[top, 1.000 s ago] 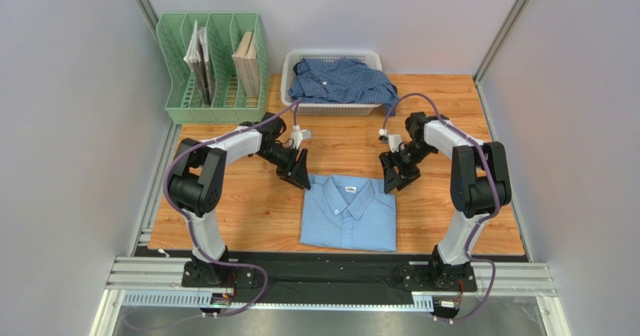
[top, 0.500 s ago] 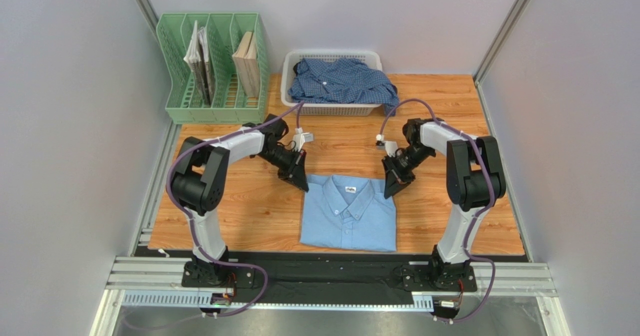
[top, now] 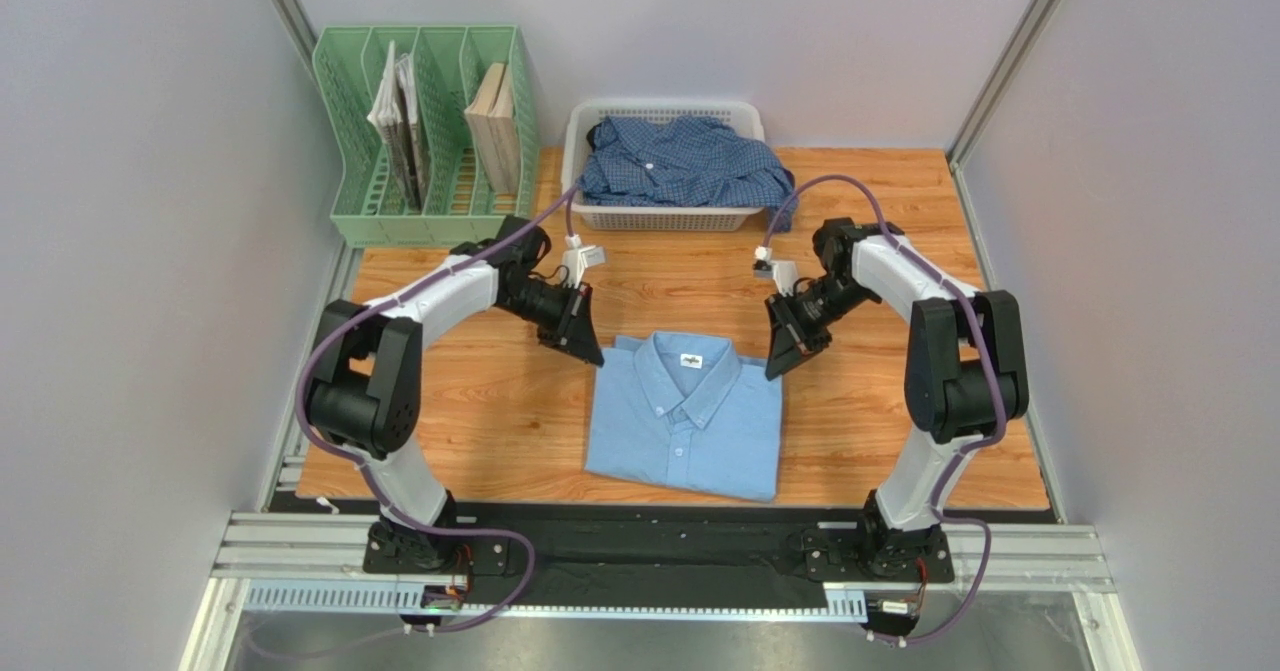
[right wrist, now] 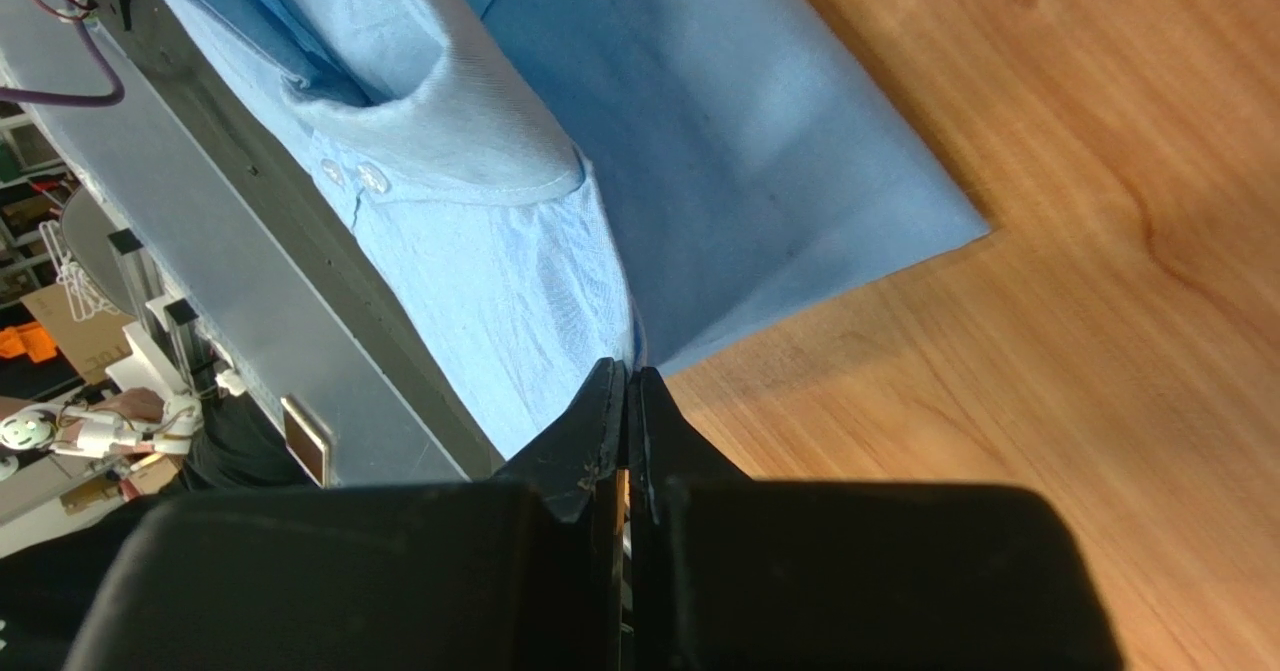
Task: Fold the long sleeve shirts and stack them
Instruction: Fold the shirt, then neatly place the folded shirt to the corner
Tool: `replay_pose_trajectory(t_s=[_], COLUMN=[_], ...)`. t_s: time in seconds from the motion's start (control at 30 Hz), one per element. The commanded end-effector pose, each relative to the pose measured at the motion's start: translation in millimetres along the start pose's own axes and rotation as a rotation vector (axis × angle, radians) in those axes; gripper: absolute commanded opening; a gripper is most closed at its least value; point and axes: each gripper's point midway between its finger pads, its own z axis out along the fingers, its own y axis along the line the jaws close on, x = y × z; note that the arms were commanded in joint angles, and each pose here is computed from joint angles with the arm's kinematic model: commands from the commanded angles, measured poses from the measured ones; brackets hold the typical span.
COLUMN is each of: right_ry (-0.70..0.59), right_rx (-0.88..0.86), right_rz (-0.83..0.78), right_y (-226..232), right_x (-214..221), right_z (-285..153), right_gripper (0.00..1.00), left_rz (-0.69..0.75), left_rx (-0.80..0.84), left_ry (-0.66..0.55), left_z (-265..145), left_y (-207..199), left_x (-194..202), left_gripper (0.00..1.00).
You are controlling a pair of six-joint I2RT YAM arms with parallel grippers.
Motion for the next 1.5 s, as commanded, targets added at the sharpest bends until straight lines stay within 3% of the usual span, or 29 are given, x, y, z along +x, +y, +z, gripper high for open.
replay_pose_trajectory(t_s=[0.0,0.23,0.3,0.33,0.43,0.47,0.5,0.57,0.6,0.7,0.73,0.8,0.9,1.03,1.23,1.47], right_ry=[-0.046,-0.081,-0.097,-0.096,-0.107,-0.135,-0.155,-0.214,-0.243,-0.324,-0.293,-0.305,-0.193,-0.052,-0.013,0.149], right_rx=[0.031,0.118,0.128,0.131,0.158,0.173,0.181,0.202,0.206,0.219,0.221,0.236,0.248,0.297,0.463,0.507], right_rz=[-0.028,0.028,0.037,0.060,0.074,0.063,0.057,0.039,0.018,-0.058,-0.070,-0.096,-0.158,-0.249,-0.291,-0.258], right_y=[-16,-59,-64,-66,-69,-66,-63,-49,-40,-2,10,32,50,63,56,10], right_x=[-26,-62,-69,-71,-78,-82,-85,-88,-89,-85,-76,-74,-59,-42,-55,-37], right_z=[1,17,19,21,13,2,-6,-34,-46,-65,-52,-46,-5,47,96,122], right_gripper=[0.00,0.01,0.06,0.09,0.40,0.55,0.61,0.69,0.70,0.89,0.92,0.93,0.93,0.93,0.94,0.95], left_rz=[0.004,-0.134,-0.139,-0.136,-0.112,-0.063,-0.040,0.085,0.111,0.187,0.195,0.231,0.271,0.219,0.114,0.040], left_rx=[-0.046,-0.198,-0.233,-0.248,-0.320,-0.353,-0.373,-0.412,-0.423,-0.410,-0.389,-0.331,-0.333,-0.365,-0.432,-0.420], left_ry=[-0.044,-0.063,-0.058,-0.058,-0.061,-0.072,-0.088,-0.154,-0.170,-0.257,-0.272,-0.281,-0.211,-0.243,-0.425,-0.455], left_z=[1,2,1,1,-9,-18,-24,-48,-54,-75,-77,-75,-58,-65,-111,-136], left_y=[17,78,86,88,97,96,94,77,71,41,32,9,-2,1,17,26], left_x=[-12,-24,-27,-29,-36,-41,-44,-58,-58,-64,-62,-58,-45,-48,-67,-61], left_gripper=[0.00,0.00,0.00,0.00,0.03,0.24,0.38,0.53,0.55,0.67,0.81,0.86,0.86,0.86,0.92,0.93])
